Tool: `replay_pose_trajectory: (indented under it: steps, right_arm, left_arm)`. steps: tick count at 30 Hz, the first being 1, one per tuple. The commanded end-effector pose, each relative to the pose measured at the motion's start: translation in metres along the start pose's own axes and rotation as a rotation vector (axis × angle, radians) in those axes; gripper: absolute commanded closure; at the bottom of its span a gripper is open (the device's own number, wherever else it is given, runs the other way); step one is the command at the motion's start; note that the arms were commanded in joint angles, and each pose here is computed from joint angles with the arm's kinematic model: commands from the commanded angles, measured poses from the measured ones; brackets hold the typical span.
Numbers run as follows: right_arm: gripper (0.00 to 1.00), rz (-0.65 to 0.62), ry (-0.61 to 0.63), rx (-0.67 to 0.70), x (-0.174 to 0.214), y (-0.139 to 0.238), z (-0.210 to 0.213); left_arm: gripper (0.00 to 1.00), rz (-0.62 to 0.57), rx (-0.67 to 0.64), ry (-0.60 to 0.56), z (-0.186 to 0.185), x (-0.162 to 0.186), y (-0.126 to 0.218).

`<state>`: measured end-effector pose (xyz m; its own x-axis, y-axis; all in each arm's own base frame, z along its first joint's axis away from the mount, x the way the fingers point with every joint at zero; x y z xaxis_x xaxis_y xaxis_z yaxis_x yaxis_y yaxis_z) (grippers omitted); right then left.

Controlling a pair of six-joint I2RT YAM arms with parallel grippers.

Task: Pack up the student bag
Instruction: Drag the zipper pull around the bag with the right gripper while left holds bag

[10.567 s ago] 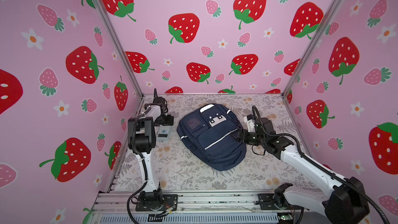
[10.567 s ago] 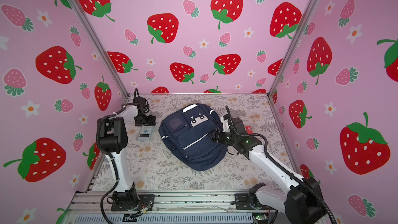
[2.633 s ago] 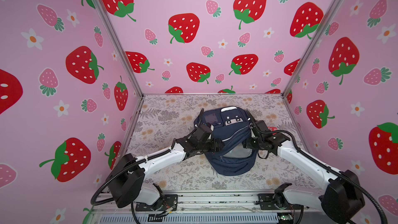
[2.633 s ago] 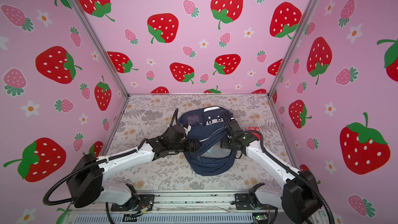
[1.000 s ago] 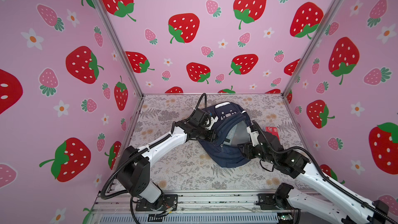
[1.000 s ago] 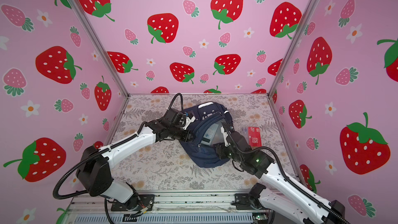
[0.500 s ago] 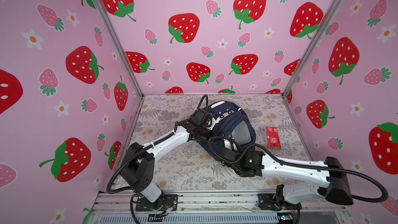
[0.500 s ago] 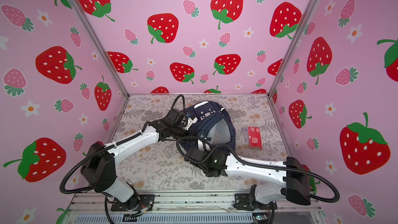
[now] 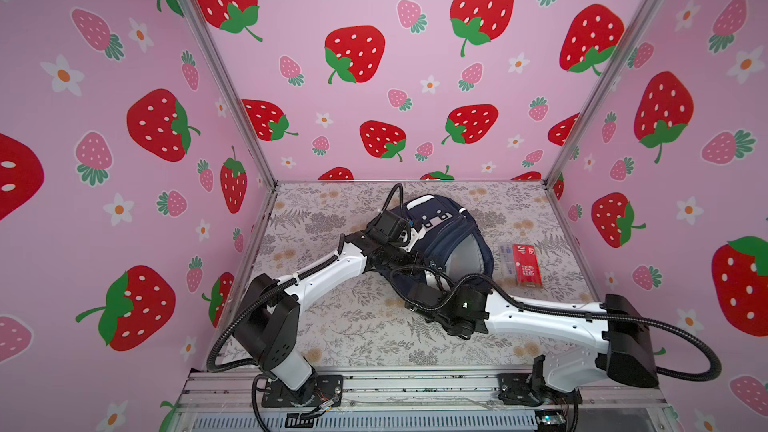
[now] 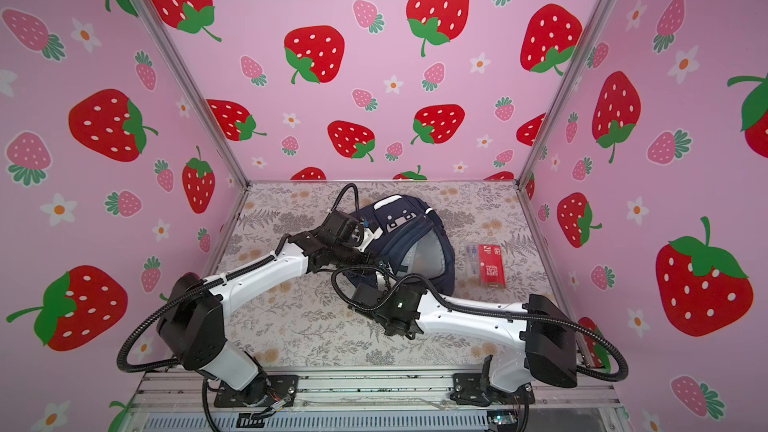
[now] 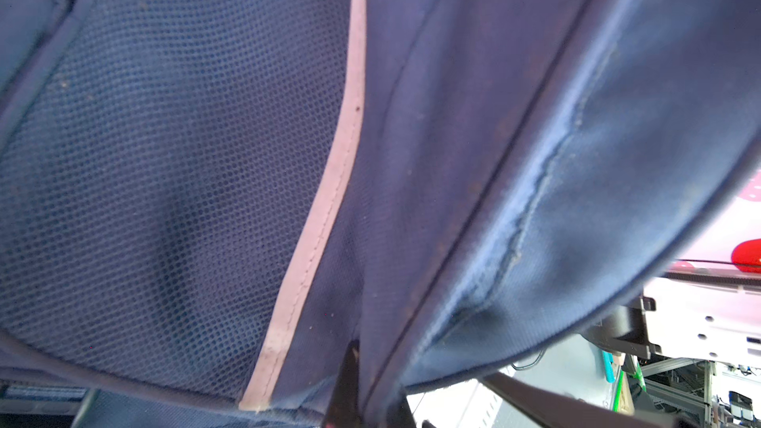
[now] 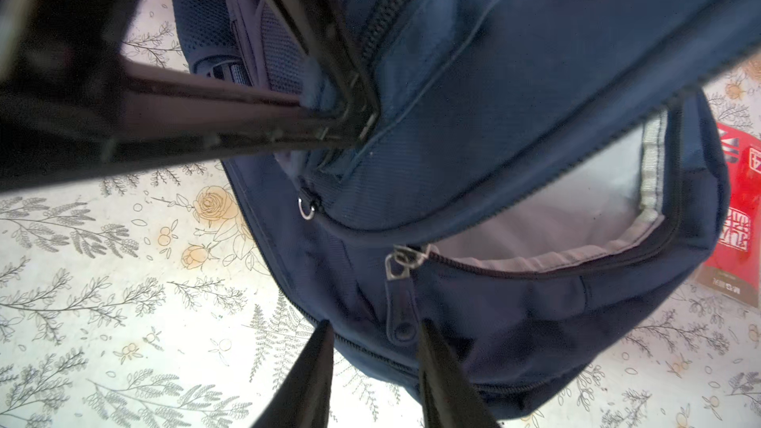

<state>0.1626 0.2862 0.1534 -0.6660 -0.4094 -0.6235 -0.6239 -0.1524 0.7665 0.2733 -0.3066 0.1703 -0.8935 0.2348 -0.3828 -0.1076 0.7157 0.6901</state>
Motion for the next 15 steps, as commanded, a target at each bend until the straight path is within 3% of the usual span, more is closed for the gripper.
replay_pose_trajectory:
  steps: [1,9,15]
  right_arm:
    - [0.63,0.014,-0.024,0.018,-0.007,-0.002,-0.008]
    - [0.68,0.054,-0.03,0.043,-0.006,-0.016,-0.02]
    - [0.8,0.057,-0.026,0.051,-0.009,-0.015,-0.024]
  left_arm:
    - [1.0,0.006,0.084,-0.039,-0.023,-0.007,0.0]
    - [1.0,0.014,0.087,-0.043,-0.024,-0.006,0.0]
    - [1.0,0.018,0.078,-0.045,-0.023,-0.005,-0.001]
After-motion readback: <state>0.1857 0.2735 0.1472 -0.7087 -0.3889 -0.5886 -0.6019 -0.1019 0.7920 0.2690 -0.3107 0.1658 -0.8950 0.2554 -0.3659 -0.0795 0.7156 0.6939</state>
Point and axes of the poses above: each gripper's point midway between its finger pads, its own y axis back along the fingers, its own z axis along the line the jaws close on, x = y × z, the point moved 2 cm from there along y, back along the fingers, and after that the axes turned 5 degrees about y, right-handed, at the moved point
